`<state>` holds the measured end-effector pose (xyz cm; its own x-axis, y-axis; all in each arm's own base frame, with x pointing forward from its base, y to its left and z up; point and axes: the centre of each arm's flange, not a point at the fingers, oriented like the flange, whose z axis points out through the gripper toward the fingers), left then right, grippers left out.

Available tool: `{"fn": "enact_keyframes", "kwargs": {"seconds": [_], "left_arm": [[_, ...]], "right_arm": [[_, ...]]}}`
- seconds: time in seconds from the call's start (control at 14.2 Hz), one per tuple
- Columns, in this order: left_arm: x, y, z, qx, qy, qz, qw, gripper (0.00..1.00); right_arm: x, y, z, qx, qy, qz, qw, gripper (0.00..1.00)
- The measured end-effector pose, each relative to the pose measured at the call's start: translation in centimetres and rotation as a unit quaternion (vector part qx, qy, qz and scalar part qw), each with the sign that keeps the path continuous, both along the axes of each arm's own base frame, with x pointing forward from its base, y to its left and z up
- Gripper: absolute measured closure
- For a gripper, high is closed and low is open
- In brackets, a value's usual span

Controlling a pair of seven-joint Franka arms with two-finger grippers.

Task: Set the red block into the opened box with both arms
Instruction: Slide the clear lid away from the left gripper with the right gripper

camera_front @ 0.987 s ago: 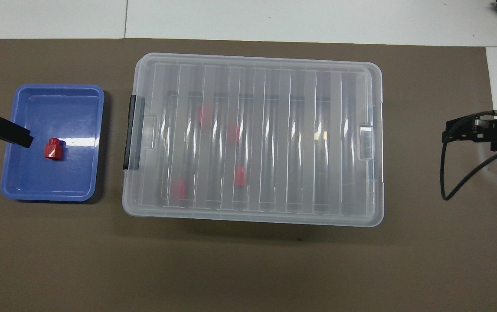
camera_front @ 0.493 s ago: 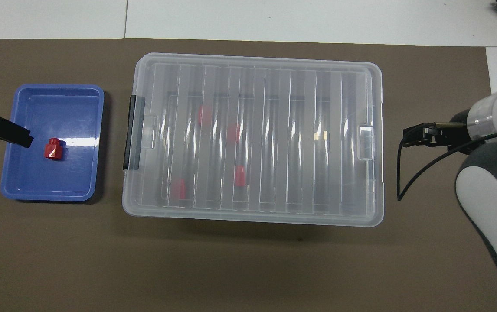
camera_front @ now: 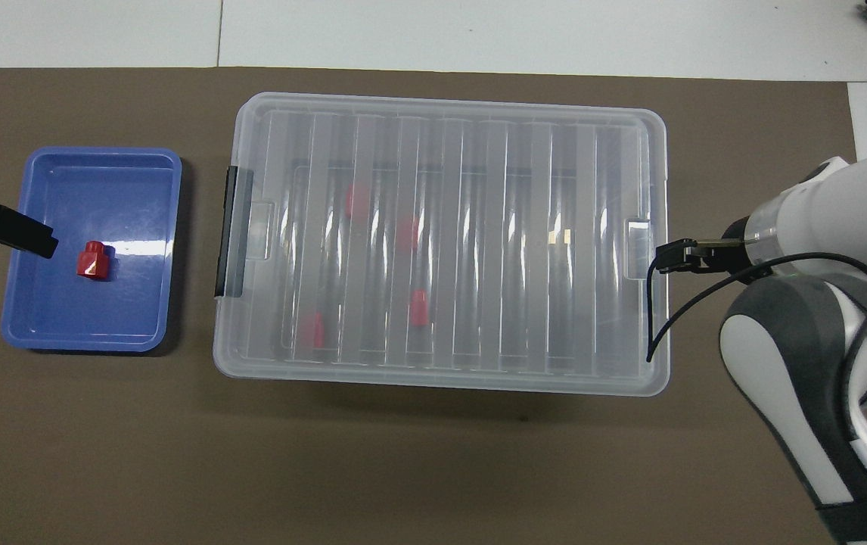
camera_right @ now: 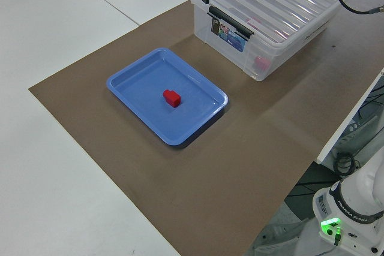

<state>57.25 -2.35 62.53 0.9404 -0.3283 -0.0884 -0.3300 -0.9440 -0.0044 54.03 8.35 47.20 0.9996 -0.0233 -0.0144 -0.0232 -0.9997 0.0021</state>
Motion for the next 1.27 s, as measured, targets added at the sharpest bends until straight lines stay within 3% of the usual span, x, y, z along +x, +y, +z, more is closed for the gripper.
{"fn": "enact_keyframes", "kwargs": {"seconds": [0.42,0.92,1.27], "left_arm": [[0.0,-0.7,0.1,0.008,-0.007,0.096,0.995,0.0],[0.2,-0.8,0.4,0.007,-0.018,0.114,0.993,0.0],[0.2,-0.7,0.5,0.007,-0.022,0.124,0.992,0.0]], "right_arm": [[-1.7,-1.6,-1.3,-0.002,0.016,-0.003,1.0,0.0],[-1.5,-8.7,-1.5,-0.001,0.02,-0.062,0.998,0.0],[-1.7,-13.4,-1.5,0.002,0.02,-0.063,0.998,0.0]]}}
